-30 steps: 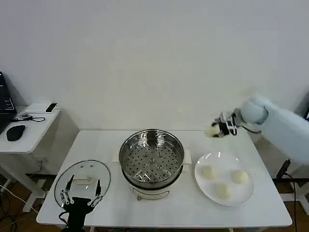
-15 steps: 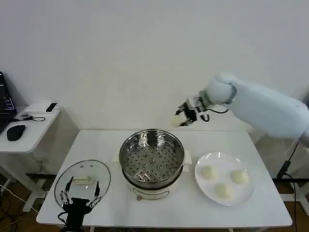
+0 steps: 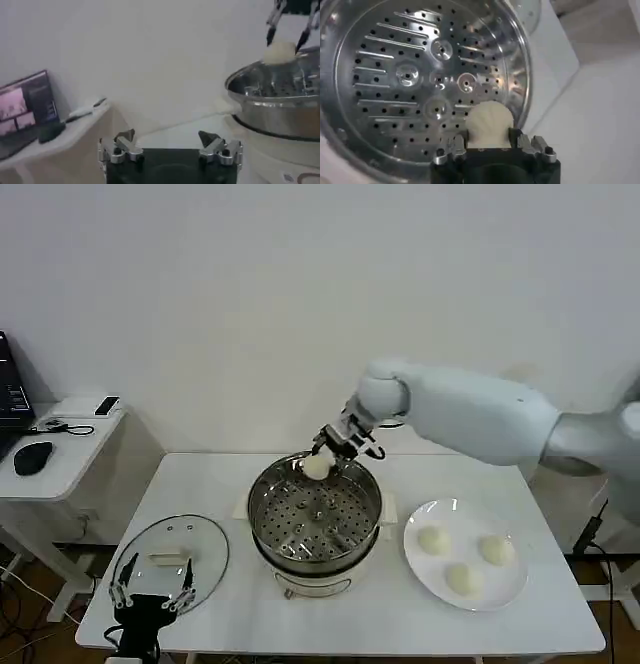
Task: Take steamed baozi put them in steamer then cover it.
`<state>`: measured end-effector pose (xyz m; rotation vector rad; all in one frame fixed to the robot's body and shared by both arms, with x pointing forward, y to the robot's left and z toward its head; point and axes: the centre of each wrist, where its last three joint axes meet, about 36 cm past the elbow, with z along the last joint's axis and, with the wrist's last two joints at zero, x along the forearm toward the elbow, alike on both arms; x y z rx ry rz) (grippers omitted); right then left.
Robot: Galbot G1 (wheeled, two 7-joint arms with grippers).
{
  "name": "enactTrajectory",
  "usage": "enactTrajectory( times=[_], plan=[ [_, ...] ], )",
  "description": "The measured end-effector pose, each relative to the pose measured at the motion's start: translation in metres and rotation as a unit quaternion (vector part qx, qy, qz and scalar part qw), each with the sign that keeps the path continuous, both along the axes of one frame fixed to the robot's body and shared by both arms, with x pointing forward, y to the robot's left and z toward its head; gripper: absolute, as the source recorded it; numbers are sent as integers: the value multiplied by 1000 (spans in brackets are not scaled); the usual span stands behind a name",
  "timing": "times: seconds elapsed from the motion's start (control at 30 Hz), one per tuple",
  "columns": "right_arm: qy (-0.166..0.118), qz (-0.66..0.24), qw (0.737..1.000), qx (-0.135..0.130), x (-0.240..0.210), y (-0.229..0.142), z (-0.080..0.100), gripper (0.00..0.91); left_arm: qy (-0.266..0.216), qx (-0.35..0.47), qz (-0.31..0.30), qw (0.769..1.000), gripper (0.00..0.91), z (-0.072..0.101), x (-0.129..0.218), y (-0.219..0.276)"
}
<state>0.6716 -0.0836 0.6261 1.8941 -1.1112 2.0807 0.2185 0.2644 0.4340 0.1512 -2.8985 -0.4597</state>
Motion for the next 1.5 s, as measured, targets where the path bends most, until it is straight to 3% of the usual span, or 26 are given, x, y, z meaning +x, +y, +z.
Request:
enactTrajectory(
  times=[0.53, 0.67, 0.7, 0.83, 1.1, 1.27, 1.5],
  plan=[
    [-25, 92, 995, -35, 16, 23, -45, 564, -3, -17, 8, 1000, 907, 9, -1, 6],
    [-29, 106, 993, -39, 17, 26, -51, 725, -4, -16, 8, 1000, 907, 11, -3, 5],
    [-30, 109, 993, -39, 18, 27, -52, 897, -5, -16, 8, 1000, 907, 12, -3, 4],
    [-34, 120, 991, -37, 18, 28, -51, 907, -7, -16, 8, 1000, 907, 14, -3, 4],
    [-39, 120, 991, -37, 12, 22, -33, 907, -7, -16, 5, 1000, 907, 19, -6, 3],
    [-39, 99, 994, -23, 3, 8, -8, 907, -11, -21, -1, 1000, 907, 25, -4, 3],
    [-47, 21, 999, -1, -16, -40, 29, 907, -18, -23, -7, 1000, 907, 25, 1, 7]
  ],
)
